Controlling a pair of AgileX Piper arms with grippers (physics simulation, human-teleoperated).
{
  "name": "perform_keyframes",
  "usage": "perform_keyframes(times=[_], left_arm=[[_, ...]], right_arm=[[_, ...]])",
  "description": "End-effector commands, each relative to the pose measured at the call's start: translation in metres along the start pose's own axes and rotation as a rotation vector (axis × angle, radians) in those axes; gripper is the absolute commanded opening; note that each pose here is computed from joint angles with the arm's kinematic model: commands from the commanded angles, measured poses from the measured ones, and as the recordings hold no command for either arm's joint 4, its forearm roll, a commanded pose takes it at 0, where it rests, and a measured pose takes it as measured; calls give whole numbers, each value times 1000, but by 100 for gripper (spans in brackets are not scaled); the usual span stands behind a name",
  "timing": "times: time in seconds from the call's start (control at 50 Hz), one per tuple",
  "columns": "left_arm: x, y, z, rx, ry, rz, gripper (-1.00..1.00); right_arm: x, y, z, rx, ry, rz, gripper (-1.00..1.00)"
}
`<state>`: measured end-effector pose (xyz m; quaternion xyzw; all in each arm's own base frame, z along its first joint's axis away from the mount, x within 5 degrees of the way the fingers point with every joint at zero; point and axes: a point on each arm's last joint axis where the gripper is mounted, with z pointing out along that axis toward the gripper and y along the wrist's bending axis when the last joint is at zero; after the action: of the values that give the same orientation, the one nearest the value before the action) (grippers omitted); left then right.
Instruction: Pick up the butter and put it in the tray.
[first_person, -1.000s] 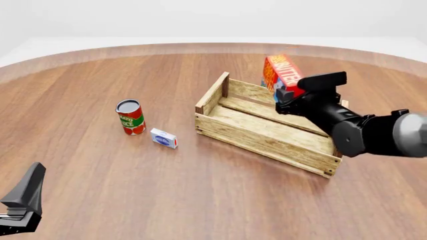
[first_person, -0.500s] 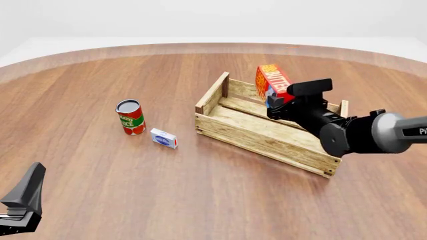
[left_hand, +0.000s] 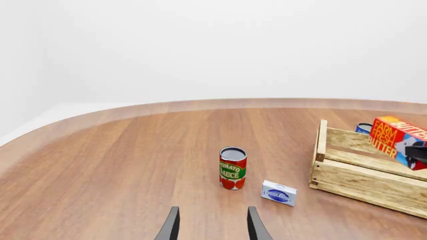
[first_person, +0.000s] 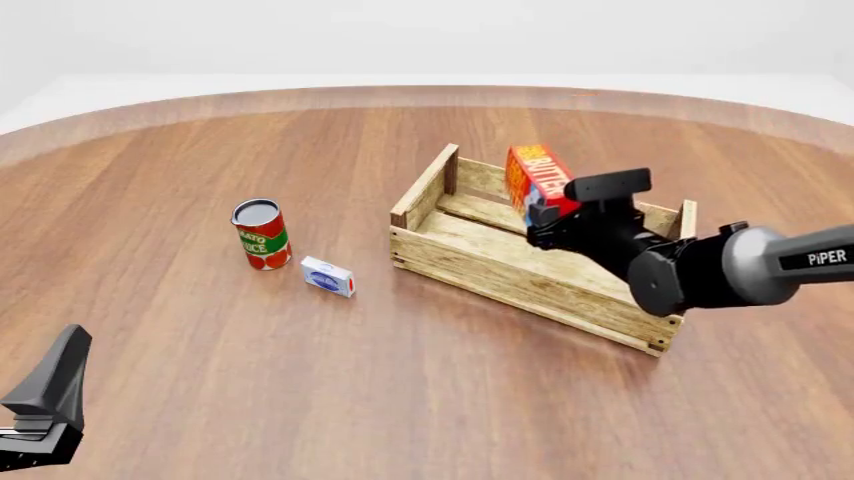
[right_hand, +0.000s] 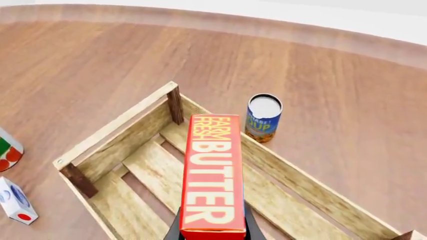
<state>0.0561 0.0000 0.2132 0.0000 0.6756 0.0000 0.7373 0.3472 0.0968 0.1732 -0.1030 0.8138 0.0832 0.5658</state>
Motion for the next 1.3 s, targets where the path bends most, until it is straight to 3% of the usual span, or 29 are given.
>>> perform_keyframes(times=[0.02,1.26,1.28,1.3], left_arm=[[0,0,0,0,0,0,100],[0,0,0,0,0,0,100],[0,0,0,0,0,0,100],[0,0,0,0,0,0,100]], right_arm=[[-3,0,4,-1,-14,24,-100],[15,-5,17,14,52,57,-100],[14,-5,18,14,53,56,100],[15,-5,18,14,55,58,100]])
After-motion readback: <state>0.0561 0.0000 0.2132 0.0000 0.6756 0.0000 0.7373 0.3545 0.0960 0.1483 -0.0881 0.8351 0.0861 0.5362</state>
